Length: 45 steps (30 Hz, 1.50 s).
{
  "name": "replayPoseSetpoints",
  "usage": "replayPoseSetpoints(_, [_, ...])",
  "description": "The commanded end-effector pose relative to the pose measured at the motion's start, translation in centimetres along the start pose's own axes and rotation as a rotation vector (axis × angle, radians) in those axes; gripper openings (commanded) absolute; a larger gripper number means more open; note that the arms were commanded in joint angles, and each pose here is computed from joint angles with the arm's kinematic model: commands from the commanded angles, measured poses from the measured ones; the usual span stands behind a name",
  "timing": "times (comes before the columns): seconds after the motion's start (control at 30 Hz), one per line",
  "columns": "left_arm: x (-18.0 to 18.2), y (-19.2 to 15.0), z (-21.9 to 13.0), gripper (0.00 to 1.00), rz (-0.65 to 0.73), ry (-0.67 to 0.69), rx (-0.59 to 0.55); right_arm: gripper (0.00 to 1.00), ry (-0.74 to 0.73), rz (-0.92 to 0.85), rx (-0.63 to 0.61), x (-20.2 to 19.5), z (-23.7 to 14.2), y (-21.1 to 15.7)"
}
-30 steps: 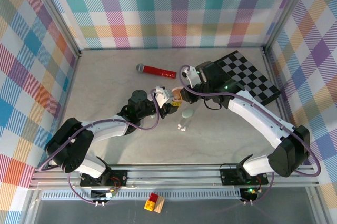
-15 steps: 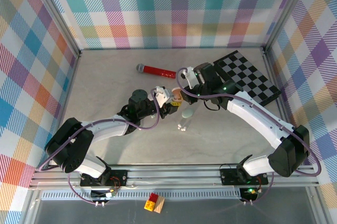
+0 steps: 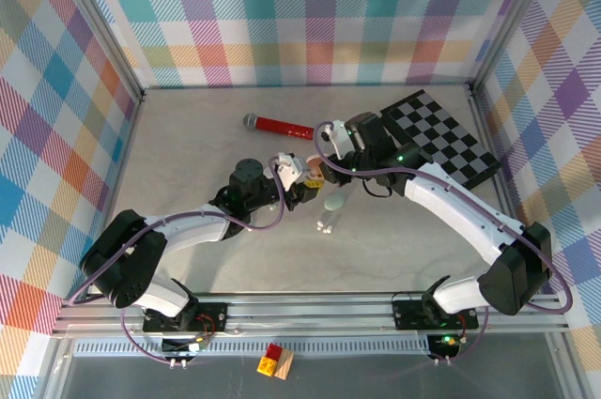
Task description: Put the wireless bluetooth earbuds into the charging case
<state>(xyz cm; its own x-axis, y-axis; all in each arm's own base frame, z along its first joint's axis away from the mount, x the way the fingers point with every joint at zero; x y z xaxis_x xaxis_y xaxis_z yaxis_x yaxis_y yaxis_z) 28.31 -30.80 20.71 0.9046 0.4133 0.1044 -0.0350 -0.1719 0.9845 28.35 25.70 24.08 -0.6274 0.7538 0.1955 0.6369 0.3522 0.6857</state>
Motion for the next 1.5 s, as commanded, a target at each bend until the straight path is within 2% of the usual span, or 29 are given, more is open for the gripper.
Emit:
replayPoseSetpoints(0.0, [0.2,3.2,0.2,0.33,0.032,-0.004,-0.096,0.26,0.039,-0.001,0.03,0.8,0.5,-0.9])
replayPoseSetpoints(0.53, [0.3,3.1,0.4,0.33,0.028,-0.005,-0.096,0.29,0.041,-0.002,0.006,0.9,-0.3,-0.4])
replayPoseSetpoints(0.8, [0.4,2.9,0.3,0.33,0.024,-0.001,-0.101,0.48,0.069,-0.014,-0.043,1.5,-1.8,0.0])
replayPoseSetpoints(1.0, [0.6,2.9,-0.1,0.33,0.01,0.0,-0.115,0.53,0.063,0.001,-0.122,1.0,-3.2,0.5])
replayPoseSetpoints(1.2, [0.2,2.6,-0.4,0.33,0.015,-0.017,-0.118,0.58,0.18,0.131,-0.268,0.3,-5.2,2.2])
replayPoseSetpoints(1.37, [0.0,1.7,-0.3,0.33,0.029,-0.031,-0.084,0.73,0.282,0.218,-0.32,0.1,-5.8,3.8])
replayPoseSetpoints(1.47, [-0.2,1.7,-0.3,0.33,0.033,-0.042,-0.082,0.8,0.296,0.255,-0.325,-0.2,-5.6,4.8])
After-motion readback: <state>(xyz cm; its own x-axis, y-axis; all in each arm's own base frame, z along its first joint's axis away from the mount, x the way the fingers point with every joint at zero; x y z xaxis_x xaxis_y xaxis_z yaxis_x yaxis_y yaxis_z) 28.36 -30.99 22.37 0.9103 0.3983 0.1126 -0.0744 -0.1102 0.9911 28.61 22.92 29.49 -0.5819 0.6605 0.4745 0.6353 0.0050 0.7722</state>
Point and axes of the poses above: each hand's point on the last joint's axis, 136 mm out from that joint toward the fingers, its own z axis out along the fingers, its own x axis along the line the jaws close on, y = z × x, the point moved 2 cm from there along -z, back along the fingers, and after that the axes turned 3 degrees about z, right-handed, at the moved point
